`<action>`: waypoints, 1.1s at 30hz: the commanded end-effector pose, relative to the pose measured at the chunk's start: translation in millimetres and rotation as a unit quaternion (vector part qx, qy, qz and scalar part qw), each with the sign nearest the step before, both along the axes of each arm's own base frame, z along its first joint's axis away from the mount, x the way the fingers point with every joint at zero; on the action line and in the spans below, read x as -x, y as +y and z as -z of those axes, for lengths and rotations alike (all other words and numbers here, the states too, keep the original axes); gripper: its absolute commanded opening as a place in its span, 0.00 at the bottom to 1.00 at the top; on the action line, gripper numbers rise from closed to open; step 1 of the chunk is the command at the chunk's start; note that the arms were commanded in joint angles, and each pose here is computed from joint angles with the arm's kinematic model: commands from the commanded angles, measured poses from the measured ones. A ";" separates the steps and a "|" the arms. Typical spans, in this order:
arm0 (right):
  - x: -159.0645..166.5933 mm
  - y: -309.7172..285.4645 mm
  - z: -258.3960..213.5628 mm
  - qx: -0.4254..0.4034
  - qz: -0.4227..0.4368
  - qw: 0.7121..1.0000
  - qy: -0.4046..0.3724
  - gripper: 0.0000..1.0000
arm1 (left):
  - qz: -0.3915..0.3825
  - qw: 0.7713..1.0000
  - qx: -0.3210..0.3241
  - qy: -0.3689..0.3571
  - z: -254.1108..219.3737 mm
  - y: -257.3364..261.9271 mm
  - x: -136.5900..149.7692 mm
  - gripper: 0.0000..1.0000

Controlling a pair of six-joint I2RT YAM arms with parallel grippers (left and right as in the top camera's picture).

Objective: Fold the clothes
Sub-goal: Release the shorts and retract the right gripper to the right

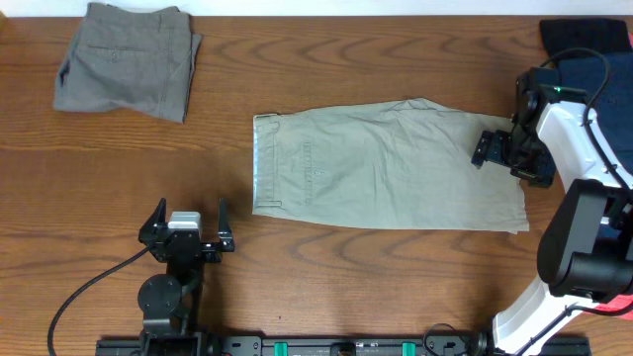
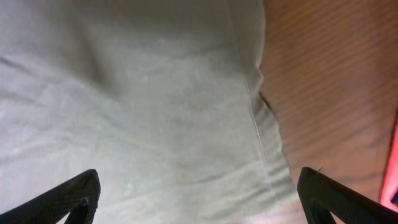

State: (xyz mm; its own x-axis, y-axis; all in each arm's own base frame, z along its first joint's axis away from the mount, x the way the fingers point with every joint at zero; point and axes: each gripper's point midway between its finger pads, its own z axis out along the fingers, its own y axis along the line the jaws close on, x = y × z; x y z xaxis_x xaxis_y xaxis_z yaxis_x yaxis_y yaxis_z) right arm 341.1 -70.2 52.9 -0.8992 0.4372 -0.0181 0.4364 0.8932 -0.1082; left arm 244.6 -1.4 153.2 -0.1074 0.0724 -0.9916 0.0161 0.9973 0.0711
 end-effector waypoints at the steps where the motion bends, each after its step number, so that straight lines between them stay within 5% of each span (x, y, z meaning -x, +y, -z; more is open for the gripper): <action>1: -13.8 -7.1 -35.3 0.012 0.007 0.999 -0.050 0.99 | 0.001 1.000 -0.007 0.021 15.4 0.0 0.4 0.98; 10: -17.5 25.4 -36.6 -0.078 -0.046 0.994 -0.065 0.99 | 0.001 1.000 -0.007 0.021 15.4 0.1 0.4 0.98; 20: -48.0 -47.2 -45.1 0.018 0.008 0.990 -0.141 0.99 | 0.001 1.000 -0.007 0.021 15.4 0.1 0.4 0.98; 33: -39.1 -77.9 -45.6 0.025 0.046 0.988 -0.144 0.99 | 0.001 1.000 -0.007 0.021 15.4 0.1 0.4 0.98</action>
